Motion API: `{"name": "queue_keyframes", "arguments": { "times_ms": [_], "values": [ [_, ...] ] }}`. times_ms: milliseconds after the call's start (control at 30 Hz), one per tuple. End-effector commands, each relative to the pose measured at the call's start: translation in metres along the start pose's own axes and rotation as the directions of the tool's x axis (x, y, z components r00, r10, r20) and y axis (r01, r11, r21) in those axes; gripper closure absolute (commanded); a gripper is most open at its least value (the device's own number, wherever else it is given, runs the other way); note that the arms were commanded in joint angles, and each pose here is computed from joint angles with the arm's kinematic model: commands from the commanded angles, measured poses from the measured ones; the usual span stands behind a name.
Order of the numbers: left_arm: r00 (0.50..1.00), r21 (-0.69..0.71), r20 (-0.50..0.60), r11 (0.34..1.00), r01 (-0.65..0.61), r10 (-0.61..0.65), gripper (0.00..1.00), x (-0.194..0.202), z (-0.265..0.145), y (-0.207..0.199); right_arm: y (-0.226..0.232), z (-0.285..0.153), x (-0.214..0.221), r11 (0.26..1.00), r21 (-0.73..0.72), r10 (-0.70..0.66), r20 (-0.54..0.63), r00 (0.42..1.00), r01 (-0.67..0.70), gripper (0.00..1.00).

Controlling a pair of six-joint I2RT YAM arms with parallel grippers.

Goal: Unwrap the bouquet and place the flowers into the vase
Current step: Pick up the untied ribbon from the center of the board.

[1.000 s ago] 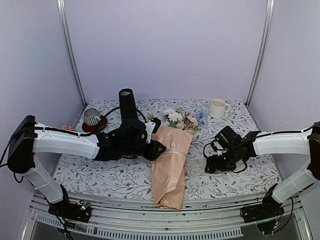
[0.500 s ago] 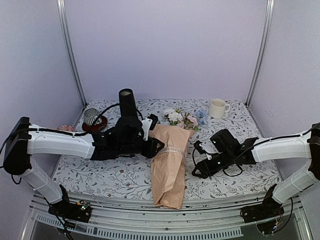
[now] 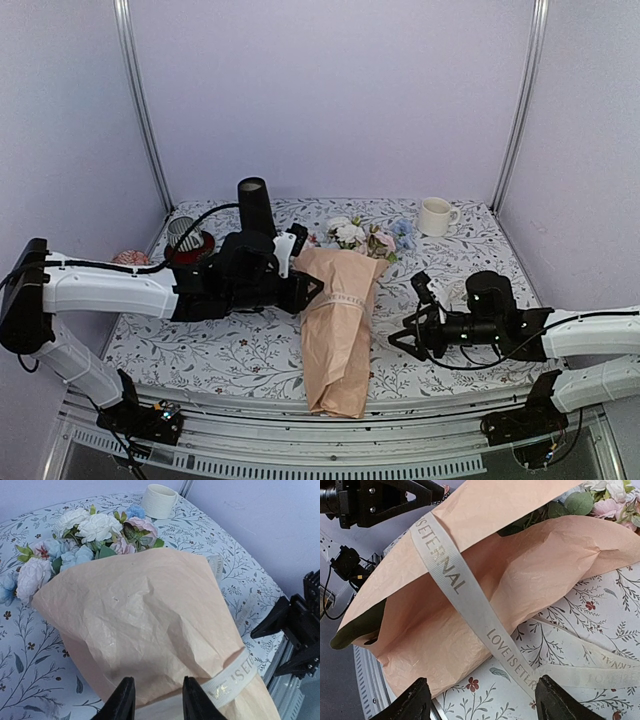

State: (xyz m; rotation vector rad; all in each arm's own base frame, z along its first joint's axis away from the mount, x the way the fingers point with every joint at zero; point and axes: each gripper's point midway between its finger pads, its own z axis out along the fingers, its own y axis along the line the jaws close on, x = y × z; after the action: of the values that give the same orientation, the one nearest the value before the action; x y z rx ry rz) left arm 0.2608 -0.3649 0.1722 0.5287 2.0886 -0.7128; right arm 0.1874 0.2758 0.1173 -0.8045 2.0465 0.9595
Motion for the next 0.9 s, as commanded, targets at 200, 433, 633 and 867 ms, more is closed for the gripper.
{"name": "queue_keyframes", "arguments": {
  "times_ms": [200, 433, 633, 867],
  "values": [
    [1.000, 0.010, 0.017, 1.000, 0.013, -0.013, 0.65, -0.001, -0.005, -0.003, -0.002, 0.017, 0.013, 0.996, -0.029, -0.085, -0.065, 0.994, 0.083, 0.35],
    [1.000, 0.014, 0.018, 1.000, 0.018, -0.018, 0.65, -0.002, -0.005, -0.004, -0.001, 0.028, 0.025, 0.995, -0.039, -0.099, -0.115, 0.988, 0.095, 0.29],
    [1.000, 0.015, 0.014, 1.000, 0.022, -0.022, 0.65, 0.001, -0.006, -0.004, -0.011, 0.041, 0.034, 0.994, 0.032, -0.094, -0.156, 0.983, 0.100, 0.30],
    [1.000, 0.015, 0.013, 1.000, 0.023, -0.023, 0.65, 0.002, -0.006, -0.004, -0.027, 0.065, 0.033, 0.978, 0.124, -0.143, -0.198, 0.970, 0.170, 0.31]
  ]
}}
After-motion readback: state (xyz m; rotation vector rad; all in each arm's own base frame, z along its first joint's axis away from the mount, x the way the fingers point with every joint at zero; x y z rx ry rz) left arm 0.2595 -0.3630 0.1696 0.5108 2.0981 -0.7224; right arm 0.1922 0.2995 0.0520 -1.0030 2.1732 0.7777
